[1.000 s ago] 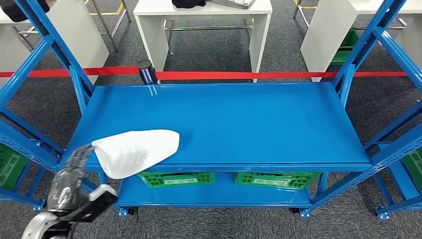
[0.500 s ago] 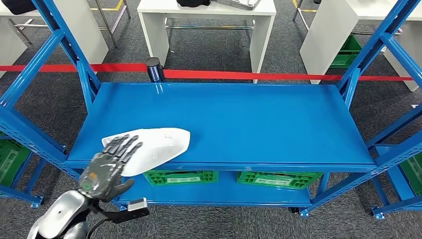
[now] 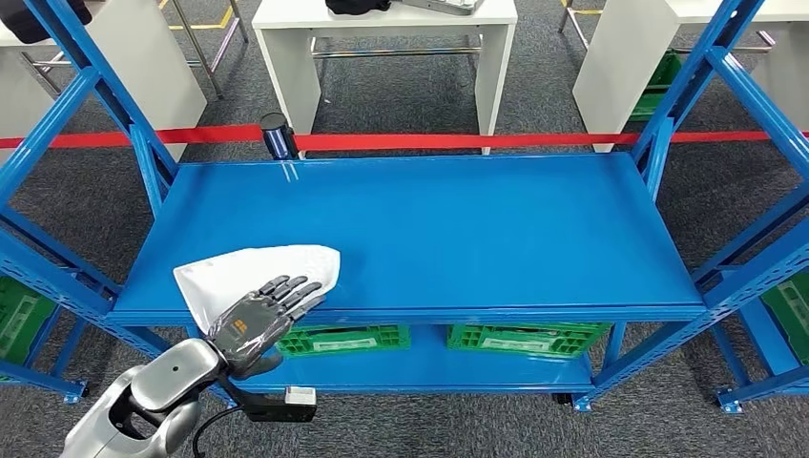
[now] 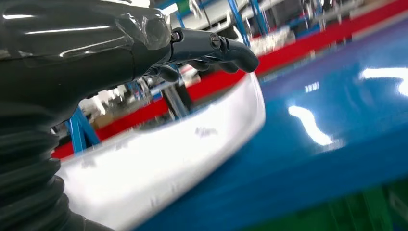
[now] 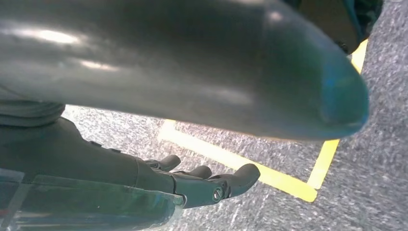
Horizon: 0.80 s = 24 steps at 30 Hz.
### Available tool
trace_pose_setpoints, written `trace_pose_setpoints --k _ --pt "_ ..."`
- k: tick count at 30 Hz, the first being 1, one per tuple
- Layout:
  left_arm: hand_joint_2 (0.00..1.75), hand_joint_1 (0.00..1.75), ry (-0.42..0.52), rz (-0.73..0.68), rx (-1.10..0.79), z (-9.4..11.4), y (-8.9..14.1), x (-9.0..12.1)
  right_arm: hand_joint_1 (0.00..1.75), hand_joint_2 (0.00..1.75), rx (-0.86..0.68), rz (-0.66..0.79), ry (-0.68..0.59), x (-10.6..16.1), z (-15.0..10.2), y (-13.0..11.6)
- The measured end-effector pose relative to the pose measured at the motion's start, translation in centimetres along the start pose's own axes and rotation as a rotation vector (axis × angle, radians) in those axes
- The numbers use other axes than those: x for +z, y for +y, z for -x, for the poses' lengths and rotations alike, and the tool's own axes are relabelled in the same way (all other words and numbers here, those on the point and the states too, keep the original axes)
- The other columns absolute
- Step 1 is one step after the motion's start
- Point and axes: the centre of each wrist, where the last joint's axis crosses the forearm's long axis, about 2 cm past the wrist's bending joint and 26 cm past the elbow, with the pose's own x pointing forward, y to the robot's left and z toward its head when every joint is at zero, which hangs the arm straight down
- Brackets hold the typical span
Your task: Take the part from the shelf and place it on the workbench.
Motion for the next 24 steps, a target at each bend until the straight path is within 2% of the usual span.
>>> trace_pose_setpoints --k 11,18,24 --pt "1.75 0.00 0.058 0.097 0.026 0.8 -1.7 0.1 0.00 0.00 0.004 0.006 0.001 -0.2 0.0 0.1" --pt "1.75 0.00 0.174 0.156 -0.001 0.8 -3.5 0.8 0.00 0.00 -0.003 -0.008 0.011 -0.2 0.2 0.0" --pt "1.75 0.00 0.264 0.161 -0.073 1.6 -4.3 2.1 0.00 0.00 -0.012 -0.028 0.013 0.1 0.3 0.1"
